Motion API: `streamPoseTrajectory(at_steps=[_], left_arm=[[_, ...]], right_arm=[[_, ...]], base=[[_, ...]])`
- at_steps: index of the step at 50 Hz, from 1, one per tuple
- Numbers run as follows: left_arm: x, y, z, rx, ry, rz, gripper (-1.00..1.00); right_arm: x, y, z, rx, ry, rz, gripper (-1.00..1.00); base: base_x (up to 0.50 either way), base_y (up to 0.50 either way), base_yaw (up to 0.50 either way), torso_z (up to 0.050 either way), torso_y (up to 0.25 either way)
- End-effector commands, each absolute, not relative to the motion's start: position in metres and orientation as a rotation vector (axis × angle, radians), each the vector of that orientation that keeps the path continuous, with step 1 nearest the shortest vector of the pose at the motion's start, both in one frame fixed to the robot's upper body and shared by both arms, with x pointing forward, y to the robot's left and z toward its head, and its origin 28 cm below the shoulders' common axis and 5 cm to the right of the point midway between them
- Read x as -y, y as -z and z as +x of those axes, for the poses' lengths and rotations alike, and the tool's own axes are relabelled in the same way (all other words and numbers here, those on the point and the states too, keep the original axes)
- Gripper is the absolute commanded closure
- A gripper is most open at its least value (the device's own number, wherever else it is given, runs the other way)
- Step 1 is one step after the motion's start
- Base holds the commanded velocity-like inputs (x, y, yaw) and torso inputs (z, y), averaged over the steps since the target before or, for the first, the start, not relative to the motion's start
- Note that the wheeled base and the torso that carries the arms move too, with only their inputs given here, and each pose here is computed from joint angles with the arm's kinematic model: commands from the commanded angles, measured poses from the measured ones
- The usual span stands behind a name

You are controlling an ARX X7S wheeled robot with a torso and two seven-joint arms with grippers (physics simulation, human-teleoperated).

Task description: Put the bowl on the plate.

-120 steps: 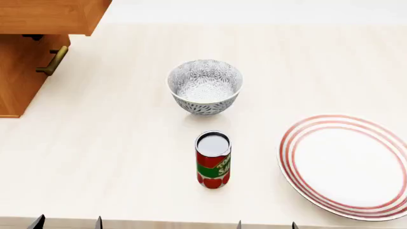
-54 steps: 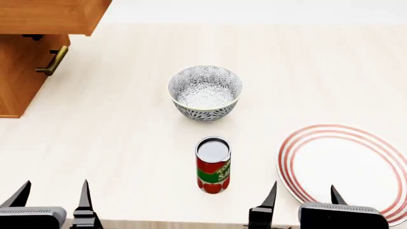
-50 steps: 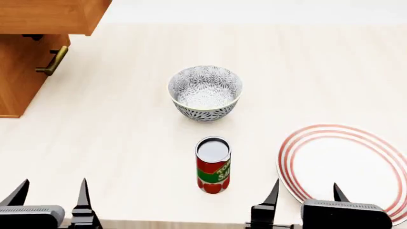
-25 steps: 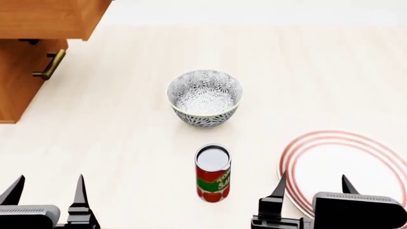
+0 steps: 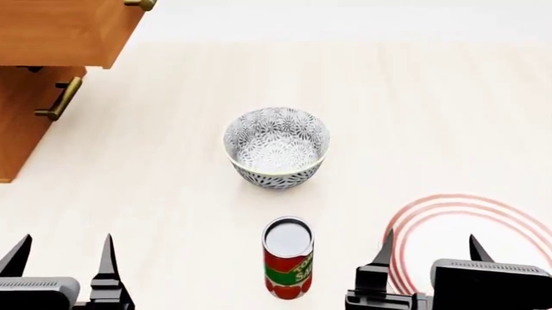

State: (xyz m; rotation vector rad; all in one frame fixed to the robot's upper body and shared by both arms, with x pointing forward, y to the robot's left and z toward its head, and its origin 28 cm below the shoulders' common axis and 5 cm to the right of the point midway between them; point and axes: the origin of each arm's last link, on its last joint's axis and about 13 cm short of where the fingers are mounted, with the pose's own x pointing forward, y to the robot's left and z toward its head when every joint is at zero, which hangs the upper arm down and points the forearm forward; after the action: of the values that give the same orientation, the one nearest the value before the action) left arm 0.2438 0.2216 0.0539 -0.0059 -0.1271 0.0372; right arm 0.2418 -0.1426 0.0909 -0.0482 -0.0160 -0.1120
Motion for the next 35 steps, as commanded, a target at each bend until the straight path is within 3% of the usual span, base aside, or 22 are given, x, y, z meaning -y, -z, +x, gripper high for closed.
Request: streamPoseTrajectory(at_steps=[1, 35], left_arm=[[-0.2217, -0.0562, 0.2439, 0.133, -0.036, -0.006, -1.0], [-0.2229, -0.055, 0.2443, 0.136, -0.037, -0.005, -1.0]], right_arm=[[0.1436, -0.0924, 0.2411, 0.019, 0.113, -0.049, -1.0], [0.1472, -0.0956, 0.2395, 0.027, 0.087, -0.014, -1.0]], base=[[0.13, 0.0, 0.0, 0.0, 0.0], [0.13, 0.0, 0.0, 0.0, 0.0]])
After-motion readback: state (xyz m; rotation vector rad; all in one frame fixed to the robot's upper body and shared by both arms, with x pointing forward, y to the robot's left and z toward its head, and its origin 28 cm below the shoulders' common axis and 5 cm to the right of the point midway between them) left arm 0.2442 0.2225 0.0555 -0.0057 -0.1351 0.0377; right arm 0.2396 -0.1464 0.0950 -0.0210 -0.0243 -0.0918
